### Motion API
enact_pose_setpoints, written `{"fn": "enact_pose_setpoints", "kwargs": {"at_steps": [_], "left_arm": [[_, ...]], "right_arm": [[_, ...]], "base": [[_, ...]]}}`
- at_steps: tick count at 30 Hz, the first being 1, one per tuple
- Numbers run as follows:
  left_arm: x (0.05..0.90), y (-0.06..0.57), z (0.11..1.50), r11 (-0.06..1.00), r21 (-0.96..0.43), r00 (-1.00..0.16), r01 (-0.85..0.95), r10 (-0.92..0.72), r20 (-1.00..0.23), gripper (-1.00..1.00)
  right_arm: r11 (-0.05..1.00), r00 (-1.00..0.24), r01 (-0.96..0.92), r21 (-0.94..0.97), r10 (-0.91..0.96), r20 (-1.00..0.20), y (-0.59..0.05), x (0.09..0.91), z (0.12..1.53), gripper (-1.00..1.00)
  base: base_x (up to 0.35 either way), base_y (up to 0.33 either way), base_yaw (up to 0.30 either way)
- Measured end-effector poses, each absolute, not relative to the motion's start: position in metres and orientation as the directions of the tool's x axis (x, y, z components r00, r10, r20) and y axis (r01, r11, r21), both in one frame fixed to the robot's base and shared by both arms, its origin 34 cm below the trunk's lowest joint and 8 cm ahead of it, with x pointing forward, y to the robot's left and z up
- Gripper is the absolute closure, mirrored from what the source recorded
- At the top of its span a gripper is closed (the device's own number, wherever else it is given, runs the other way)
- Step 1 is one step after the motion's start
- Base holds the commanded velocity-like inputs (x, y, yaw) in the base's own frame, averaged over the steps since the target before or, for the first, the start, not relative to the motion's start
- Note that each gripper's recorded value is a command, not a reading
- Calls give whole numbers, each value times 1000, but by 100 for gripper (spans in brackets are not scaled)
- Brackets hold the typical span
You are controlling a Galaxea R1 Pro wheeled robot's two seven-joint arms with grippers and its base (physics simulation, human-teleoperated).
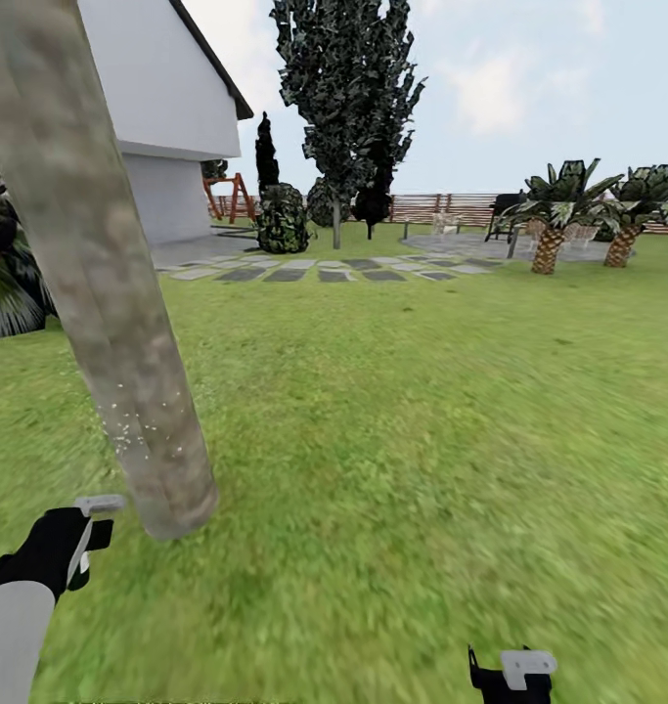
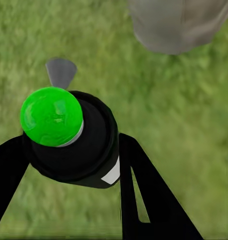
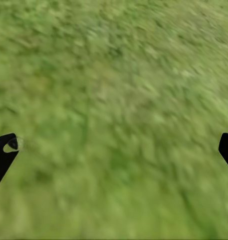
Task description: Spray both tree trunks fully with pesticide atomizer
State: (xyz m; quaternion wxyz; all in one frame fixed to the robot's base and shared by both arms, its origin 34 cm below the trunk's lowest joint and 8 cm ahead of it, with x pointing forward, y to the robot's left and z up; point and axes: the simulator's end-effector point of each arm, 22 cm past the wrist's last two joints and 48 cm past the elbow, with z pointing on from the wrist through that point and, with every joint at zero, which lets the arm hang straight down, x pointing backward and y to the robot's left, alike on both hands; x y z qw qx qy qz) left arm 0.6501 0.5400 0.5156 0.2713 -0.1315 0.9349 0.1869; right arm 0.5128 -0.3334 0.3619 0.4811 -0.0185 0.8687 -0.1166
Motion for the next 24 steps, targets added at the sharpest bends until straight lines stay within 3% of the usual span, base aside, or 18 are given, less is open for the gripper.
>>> {"fn": "enact_pose_setpoints", "kwargs": {"at_steps": [10, 24], "left_arm": [[651, 540, 517, 894, 277, -814, -351, -145, -562, 100], [652, 539, 516, 895, 275, -812, -352, -146, -565, 100]], "right_arm": [[972, -536, 81, -220, -143, -832, -334, 513, 362, -100], [972, -536, 81, -220, -144, -832, -333, 513, 362, -100]], "base": [[14, -269, 5], [147, -263, 0]]}}
